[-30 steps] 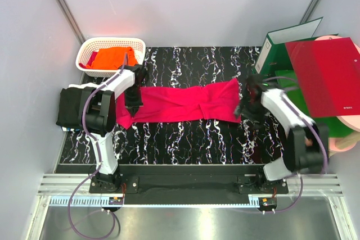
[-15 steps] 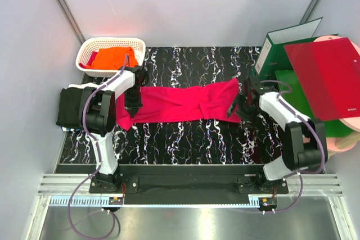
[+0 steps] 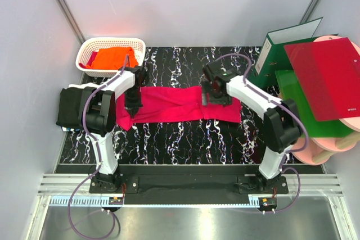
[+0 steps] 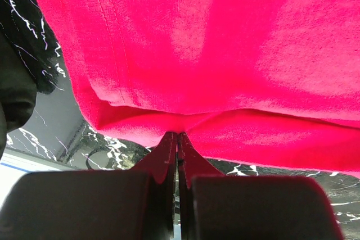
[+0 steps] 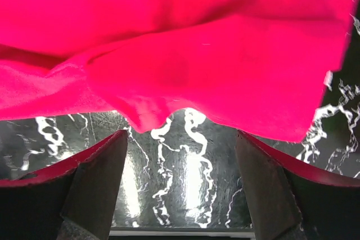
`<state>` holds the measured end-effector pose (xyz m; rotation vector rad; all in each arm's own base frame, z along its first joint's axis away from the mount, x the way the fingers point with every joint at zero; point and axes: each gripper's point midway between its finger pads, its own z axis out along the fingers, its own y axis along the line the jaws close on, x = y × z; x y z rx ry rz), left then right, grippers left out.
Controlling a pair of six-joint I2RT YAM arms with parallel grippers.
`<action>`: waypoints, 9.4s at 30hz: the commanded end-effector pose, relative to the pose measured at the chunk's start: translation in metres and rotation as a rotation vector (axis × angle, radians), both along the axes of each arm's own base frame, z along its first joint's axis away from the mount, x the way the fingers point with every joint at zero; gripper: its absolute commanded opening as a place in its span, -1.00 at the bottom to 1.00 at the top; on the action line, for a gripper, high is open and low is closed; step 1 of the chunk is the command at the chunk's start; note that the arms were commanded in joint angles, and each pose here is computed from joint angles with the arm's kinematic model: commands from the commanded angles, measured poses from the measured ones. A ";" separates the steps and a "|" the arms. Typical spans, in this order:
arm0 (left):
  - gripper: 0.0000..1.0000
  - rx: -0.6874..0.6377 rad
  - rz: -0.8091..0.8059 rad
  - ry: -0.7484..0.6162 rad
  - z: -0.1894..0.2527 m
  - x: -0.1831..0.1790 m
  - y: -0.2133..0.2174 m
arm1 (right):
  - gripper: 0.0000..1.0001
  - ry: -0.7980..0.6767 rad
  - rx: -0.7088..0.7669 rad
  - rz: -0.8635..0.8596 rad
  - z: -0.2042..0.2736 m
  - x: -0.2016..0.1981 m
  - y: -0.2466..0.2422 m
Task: Fold and stack the t-shirts
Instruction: Fold the other side of the tshirt into a rectangle, then rotate the tshirt 90 degrees
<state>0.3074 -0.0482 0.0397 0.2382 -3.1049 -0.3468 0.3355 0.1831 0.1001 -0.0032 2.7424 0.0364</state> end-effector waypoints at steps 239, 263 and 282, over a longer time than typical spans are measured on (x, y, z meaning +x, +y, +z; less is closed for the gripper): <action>-1.00 -0.058 -0.348 0.241 0.003 -0.051 -0.150 | -1.00 -0.255 -0.465 -0.080 -0.056 0.214 -0.005; 0.83 -0.207 -0.244 -0.319 0.086 0.092 -0.116 | -1.00 0.045 0.323 -0.141 0.019 0.096 0.077; -1.00 -0.038 -0.195 0.196 -0.016 -0.028 -0.067 | -1.00 0.147 0.219 -0.247 -0.064 0.146 0.074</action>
